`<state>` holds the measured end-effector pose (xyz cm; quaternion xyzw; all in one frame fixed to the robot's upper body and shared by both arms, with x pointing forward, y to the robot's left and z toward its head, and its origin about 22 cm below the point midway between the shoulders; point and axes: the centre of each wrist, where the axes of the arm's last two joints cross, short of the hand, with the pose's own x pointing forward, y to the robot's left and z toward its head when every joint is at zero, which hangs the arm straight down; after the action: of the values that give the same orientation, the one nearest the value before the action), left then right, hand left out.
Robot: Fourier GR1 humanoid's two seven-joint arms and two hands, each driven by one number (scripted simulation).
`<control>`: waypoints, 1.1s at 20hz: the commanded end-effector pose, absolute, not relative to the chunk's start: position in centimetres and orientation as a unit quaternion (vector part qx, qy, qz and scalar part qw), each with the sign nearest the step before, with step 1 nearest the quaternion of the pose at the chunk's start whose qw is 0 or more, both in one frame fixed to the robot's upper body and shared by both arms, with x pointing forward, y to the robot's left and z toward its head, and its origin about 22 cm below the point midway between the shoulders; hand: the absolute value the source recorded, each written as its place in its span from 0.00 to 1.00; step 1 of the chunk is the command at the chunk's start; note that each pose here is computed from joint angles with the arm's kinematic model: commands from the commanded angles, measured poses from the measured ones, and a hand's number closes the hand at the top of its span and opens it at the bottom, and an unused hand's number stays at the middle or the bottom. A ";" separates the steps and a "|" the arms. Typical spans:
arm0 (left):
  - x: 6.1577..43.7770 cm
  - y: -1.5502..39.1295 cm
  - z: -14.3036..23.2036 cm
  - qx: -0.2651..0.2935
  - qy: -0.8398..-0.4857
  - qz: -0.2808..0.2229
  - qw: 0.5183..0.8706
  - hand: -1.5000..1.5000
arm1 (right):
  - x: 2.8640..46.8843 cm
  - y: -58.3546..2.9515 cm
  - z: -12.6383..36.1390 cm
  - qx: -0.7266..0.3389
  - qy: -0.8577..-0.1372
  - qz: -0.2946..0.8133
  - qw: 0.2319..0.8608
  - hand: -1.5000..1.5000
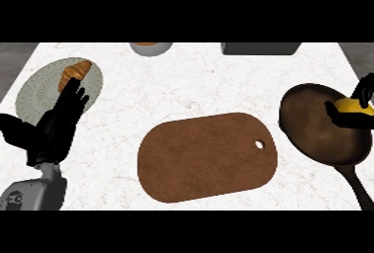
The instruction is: Pick the lemon from the cutting board and place it in the pan
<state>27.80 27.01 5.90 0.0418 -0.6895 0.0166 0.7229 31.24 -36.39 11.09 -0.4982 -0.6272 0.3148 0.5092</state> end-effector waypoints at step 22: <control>27.0 27.1 5.6 0.039 -0.692 0.018 0.720 0.50 | 34.3 -44.2 2.6 -0.375 -0.662 0.181 0.623 0.00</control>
<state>27.74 26.69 5.88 0.0381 -0.6902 0.0143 0.7224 35.14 -42.00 1.60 -0.3992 -0.6118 0.2465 0.6369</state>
